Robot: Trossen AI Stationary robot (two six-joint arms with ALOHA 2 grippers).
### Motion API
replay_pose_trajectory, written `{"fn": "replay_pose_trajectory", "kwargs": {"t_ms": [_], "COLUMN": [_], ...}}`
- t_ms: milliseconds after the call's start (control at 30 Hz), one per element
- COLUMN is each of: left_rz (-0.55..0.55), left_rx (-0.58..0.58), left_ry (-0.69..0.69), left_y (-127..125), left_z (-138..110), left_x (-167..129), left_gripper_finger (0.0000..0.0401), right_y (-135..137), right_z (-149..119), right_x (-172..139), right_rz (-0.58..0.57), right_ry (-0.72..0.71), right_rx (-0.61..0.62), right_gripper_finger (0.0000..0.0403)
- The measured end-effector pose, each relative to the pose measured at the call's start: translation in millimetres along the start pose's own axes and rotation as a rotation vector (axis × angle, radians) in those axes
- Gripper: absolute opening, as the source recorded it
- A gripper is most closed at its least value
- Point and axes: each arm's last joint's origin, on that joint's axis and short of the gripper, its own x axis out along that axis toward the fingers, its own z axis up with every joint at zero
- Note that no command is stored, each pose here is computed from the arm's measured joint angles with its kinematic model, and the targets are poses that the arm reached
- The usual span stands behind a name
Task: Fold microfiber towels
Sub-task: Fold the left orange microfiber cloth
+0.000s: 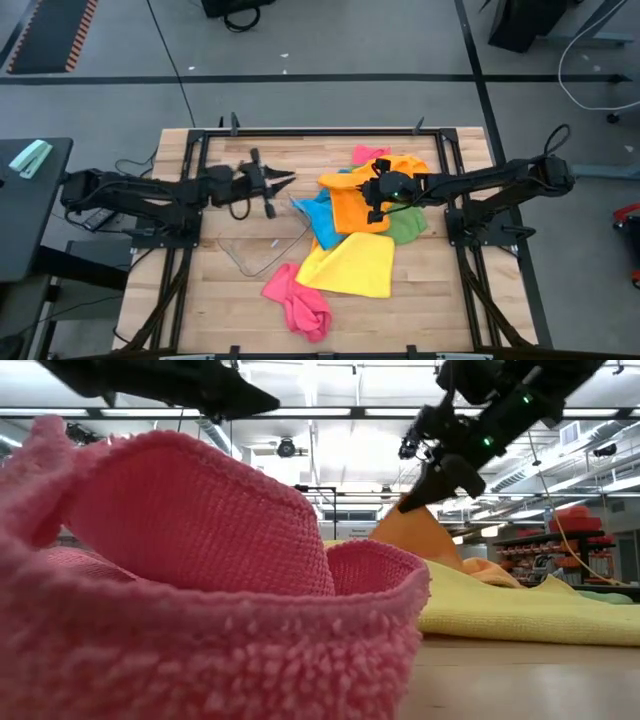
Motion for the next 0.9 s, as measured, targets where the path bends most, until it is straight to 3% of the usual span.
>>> {"fn": "replay_pose_trajectory", "kwargs": {"t_ms": [233, 567, 900], "left_rz": [-0.031, -0.073, -0.021], "left_rx": [0.02, 0.091, 0.249], "left_ry": [0.138, 0.353, 0.578], "left_y": [-12.2, -27.6, -40.3], "left_z": [-7.8, -7.7, -41.1], "left_x": [38.7, 98.0, 130.7], "left_gripper_finger": [0.0127, 0.0201, 0.026], "right_y": [-12.5, -17.3, -9.6], "right_z": [22.2, 25.4, 28.8], "right_x": [-8.2, -27.0, -36.2], "right_rz": [-0.064, -0.09, -0.064], "right_ry": [0.05, 0.023, -0.007], "right_rx": [0.023, 0.071, 0.076], "right_gripper_finger": [0.0001, 0.0003, 0.0005]}}
